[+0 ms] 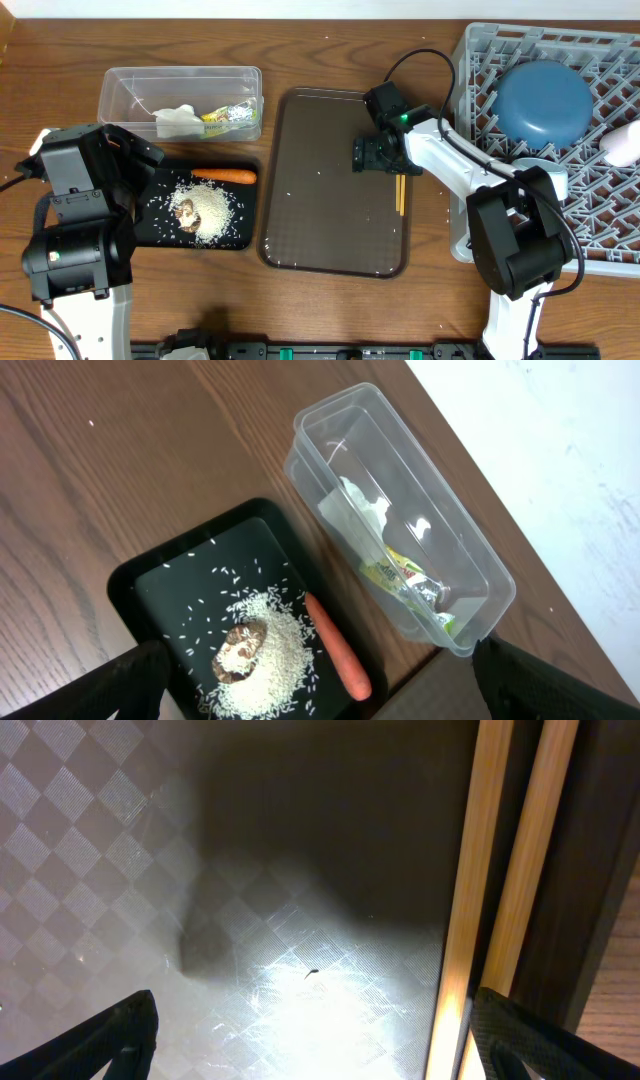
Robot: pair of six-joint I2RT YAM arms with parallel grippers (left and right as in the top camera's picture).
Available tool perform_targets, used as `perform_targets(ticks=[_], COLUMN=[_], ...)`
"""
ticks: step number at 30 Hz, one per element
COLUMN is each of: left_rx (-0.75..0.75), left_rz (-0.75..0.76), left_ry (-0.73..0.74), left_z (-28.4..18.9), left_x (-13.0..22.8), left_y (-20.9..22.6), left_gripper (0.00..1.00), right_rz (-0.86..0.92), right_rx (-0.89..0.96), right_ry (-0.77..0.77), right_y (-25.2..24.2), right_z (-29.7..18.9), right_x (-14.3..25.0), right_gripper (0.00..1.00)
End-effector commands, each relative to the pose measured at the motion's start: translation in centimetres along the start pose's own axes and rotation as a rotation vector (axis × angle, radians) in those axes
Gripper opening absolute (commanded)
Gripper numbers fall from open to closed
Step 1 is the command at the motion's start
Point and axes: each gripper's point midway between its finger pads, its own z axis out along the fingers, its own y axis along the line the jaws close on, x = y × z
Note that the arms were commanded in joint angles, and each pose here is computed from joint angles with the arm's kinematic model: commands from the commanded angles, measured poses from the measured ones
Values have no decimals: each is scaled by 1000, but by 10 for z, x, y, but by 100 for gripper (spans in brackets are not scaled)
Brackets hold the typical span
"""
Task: Sort waste into correct bins and load items into the dishwasher rack
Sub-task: 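Grasp one wooden chopstick with the right gripper and lift it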
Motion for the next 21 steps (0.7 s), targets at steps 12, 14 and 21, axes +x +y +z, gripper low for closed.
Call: perform_targets(ticks=[12, 14, 21], left_rx=[-19, -19, -19], left_rz=[-4, -4, -4], left_ry=[-8, -8, -8], left_z=[1, 1, 1], left_x=[-2, -2, -2], left_y=[4, 4, 4], left_gripper=[98, 98, 98], right_rz=[8, 44, 62], right_rx=[8, 21, 49], right_ry=[23, 45, 89], right_y=[6, 5, 0], right_z=[12, 21, 38], right_x=[5, 11, 21], right_gripper=[89, 87, 80])
